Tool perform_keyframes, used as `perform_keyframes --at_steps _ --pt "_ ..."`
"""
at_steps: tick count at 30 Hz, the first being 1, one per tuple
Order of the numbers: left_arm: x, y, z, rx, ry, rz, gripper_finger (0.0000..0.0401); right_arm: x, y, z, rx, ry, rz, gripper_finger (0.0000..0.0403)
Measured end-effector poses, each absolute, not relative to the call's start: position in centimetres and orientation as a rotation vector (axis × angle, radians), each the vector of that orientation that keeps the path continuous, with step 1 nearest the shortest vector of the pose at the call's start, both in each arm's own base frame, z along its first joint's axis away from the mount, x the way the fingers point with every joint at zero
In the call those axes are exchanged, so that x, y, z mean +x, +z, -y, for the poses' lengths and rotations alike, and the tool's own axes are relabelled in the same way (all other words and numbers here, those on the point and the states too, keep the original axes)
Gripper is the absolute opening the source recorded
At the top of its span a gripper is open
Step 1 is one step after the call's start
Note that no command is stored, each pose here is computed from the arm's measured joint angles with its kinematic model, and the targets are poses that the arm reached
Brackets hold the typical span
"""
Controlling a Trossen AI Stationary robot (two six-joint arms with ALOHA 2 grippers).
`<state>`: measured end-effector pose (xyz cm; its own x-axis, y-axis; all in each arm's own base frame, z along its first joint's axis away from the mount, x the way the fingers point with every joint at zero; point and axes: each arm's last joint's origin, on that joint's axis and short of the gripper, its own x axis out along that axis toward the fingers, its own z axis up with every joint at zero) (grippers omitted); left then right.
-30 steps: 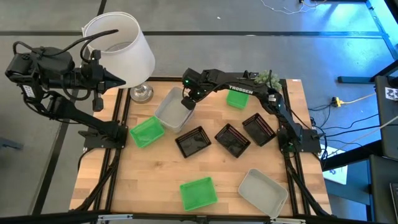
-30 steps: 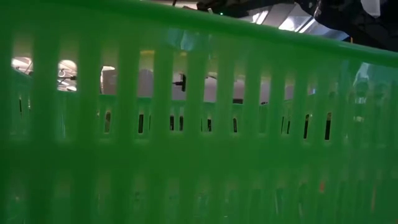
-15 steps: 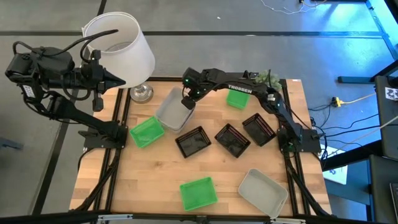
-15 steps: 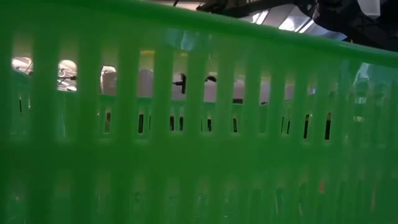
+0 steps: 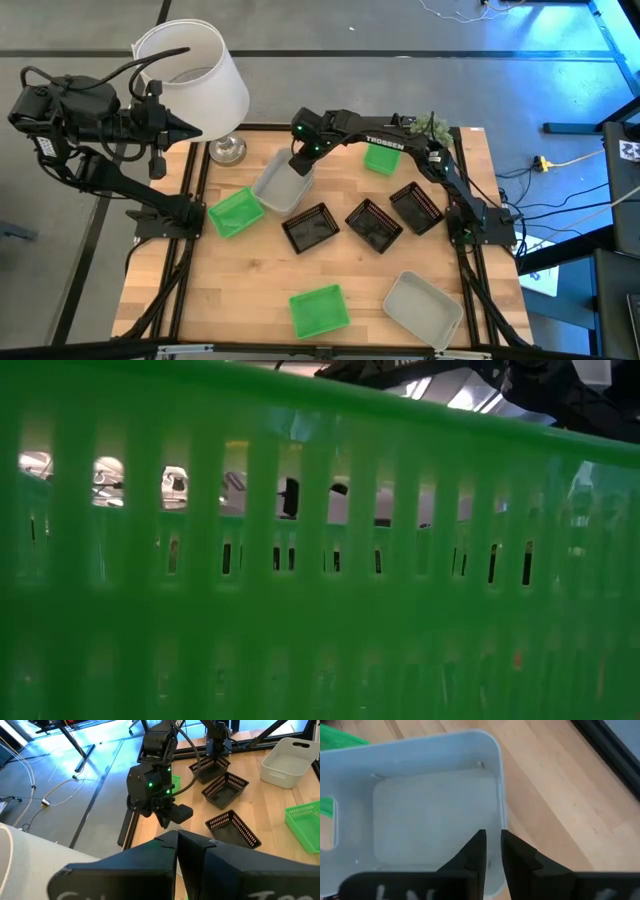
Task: Stack baskets by color
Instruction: Stack the bottom left gray bin on top of the top gray bin, then stack the bottom gray bin on top of the top gray bin
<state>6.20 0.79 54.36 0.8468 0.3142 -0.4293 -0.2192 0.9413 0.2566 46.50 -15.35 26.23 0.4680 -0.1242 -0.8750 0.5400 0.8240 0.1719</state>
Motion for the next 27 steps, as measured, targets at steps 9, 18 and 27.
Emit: perform_keyframes --at_steps 9,18,27 --pt "6.2 54.4 -0.8 0.202 0.284 -0.486 0.0002 46.5 27.3 15.4 0.437 -0.347 -0.994 0.0050" --pt "6.1 54.1 -0.8 0.200 0.292 -0.515 0.0005 45.5 33.4 11.9 0.293 -0.173 -0.876 0.0006" --pt "7.0 53.3 -0.7 0.151 0.270 -0.559 0.0001 39.6 40.7 4.5 0.058 -0.007 -0.908 0.0002"
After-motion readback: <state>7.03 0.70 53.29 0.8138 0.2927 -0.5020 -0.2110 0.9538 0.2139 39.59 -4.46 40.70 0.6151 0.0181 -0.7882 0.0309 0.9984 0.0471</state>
